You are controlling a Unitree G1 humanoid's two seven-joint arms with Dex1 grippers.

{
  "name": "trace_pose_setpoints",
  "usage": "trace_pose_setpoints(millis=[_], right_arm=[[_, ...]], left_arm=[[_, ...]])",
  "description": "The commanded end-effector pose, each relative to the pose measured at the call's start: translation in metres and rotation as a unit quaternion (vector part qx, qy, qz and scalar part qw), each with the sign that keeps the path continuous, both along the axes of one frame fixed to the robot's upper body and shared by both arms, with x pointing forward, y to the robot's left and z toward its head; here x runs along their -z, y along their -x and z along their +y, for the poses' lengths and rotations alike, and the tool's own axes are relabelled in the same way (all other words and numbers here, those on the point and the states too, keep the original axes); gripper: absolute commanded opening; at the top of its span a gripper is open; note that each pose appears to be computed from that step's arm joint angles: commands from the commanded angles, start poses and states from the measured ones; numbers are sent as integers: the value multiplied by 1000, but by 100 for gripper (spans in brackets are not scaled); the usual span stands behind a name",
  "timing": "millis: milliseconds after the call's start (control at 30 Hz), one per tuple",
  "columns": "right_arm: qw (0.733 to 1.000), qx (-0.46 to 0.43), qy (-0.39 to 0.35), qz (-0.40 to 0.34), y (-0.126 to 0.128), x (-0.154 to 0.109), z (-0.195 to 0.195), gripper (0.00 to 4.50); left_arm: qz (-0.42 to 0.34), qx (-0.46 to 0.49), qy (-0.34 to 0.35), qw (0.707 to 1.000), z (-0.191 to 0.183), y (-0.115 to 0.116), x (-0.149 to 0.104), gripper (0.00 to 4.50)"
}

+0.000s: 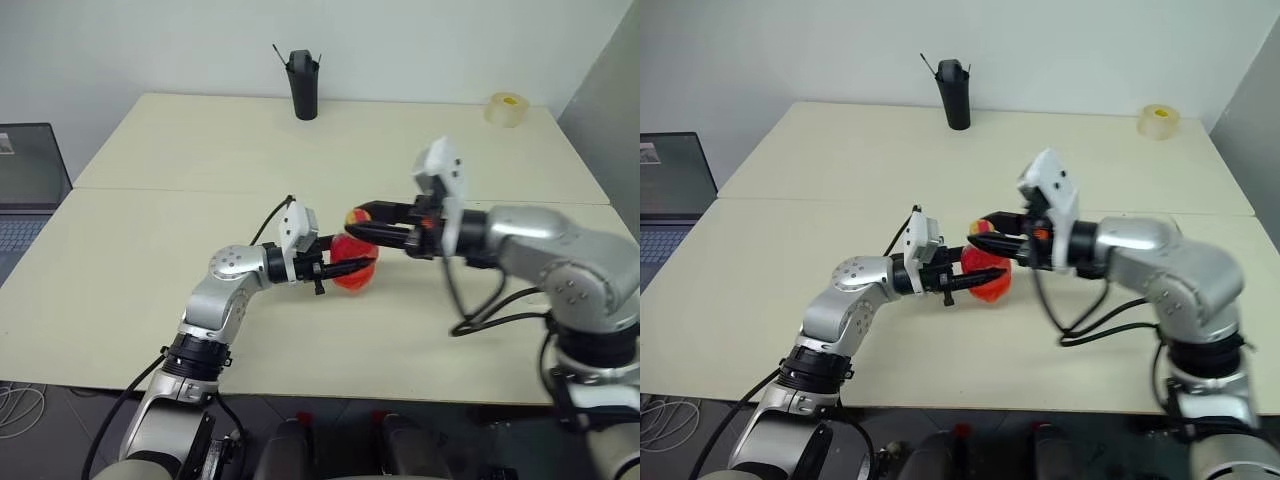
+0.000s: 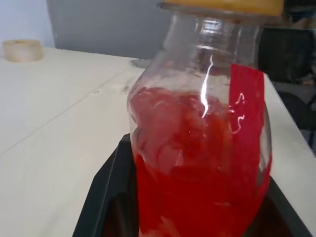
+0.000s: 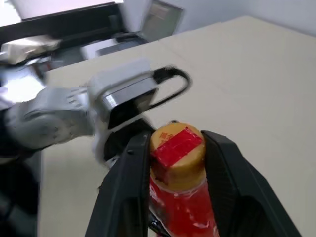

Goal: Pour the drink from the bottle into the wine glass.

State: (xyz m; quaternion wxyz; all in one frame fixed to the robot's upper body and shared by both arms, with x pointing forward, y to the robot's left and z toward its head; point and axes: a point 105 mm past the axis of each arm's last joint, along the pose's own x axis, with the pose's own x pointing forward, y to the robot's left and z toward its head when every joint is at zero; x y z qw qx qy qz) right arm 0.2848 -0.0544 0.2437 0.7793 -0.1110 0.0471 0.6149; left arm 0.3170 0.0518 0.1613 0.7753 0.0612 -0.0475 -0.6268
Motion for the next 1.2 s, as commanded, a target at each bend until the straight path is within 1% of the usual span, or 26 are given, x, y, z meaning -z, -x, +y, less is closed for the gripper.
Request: trace_pose_setpoints(millis=[33,100,200,267,400,467,533,633,700,800,900,967,1067,1200], right_arm=[[980,-192,42,16,17,12,15,122],[976,-208,65,6,8,16,12,122],[974,-215,66,-7,2,13,11,122],[980,-190,52,-27,-1,6,12,122],[986,-163,-6,-43,9,-18,13,122],[987,-149,-27,-44,20,-28,12,197],[989,-127,-49,-51,28,-37,12,260],[990,-88,-93,-63,33,-46,14,373],[991,-46,-111,-64,31,-45,13,444],[990,16,-119,-70,29,-43,9,450],[988,54,-133,-64,33,-43,8,450],[986,96,-122,-65,32,-35,10,450],[985,106,-125,-54,36,-27,17,450],[983,148,-93,-54,22,-13,21,450]], left_arm=[[-28,-36,23,999,9,-10,-20,160],[-31,-37,25,999,9,-9,-22,159],[-34,-41,26,998,10,-10,-23,158],[-32,-43,25,998,12,-9,-21,157],[-29,-43,23,998,14,-8,-18,155],[-28,-40,21,999,13,-8,-18,155],[-26,-37,21,999,13,-9,-18,154],[-25,-31,22,999,10,-10,-17,152],[-24,-25,21,999,7,-11,-16,147],[-24,-18,22,999,5,-13,-16,142],[-24,-14,22,999,4,-14,-17,142],[-23,-10,22,999,2,-15,-16,142],[-21,-3,23,1000,-1,-14,-15,142],[-22,4,25,999,-5,-13,-16,142]])
